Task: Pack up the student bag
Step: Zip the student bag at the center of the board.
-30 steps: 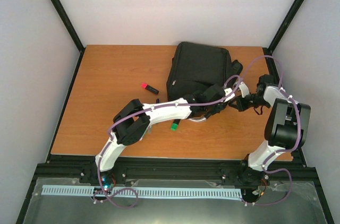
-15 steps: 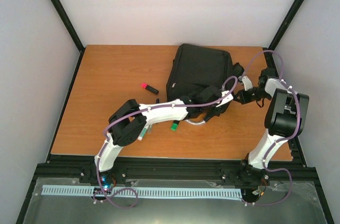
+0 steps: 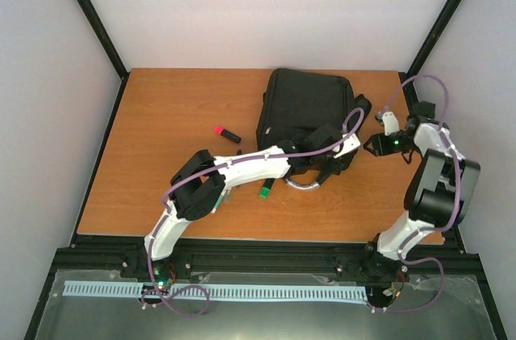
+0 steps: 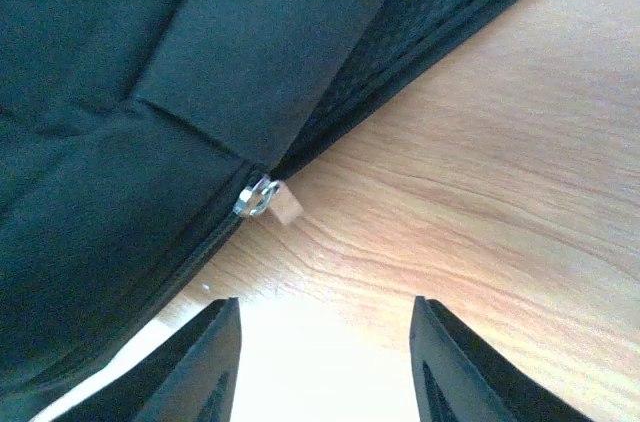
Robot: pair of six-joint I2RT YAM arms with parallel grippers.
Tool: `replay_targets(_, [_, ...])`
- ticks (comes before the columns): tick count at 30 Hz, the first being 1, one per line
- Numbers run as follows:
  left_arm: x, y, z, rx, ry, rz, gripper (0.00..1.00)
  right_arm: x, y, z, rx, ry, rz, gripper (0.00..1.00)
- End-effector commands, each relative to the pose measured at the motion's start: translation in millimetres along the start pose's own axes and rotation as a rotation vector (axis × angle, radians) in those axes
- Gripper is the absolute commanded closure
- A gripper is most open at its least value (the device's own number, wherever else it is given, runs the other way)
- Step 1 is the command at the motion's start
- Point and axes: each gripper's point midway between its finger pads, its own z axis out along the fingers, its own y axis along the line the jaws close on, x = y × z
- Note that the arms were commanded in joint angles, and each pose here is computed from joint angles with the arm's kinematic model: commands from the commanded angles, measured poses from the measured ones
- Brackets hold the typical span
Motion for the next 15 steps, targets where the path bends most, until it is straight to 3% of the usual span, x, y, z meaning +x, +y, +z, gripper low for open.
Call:
replay_targets(1, [-72,-9,-9,0.069,-0.180,-0.064,0.96,-10,4,-57,0.069,-0.109,-0.014,0.50])
replay_targets(6, [-85,-30,9,0.161,-0.185,-0.121,0.95,-7,19,-96,0.118,-0.177,-0.033,0.44])
replay_targets(10, [-80,-66,21,0.218,-0.163,-0.086,0.94,-4,22,-110,0.152,-0.201,-0.030,0.43])
replay_targets(15, [-82,-87,27,0.266,-0.148,-0.122,0.86,-9,19,-124,0.178,-0.245,-0.006,0.42])
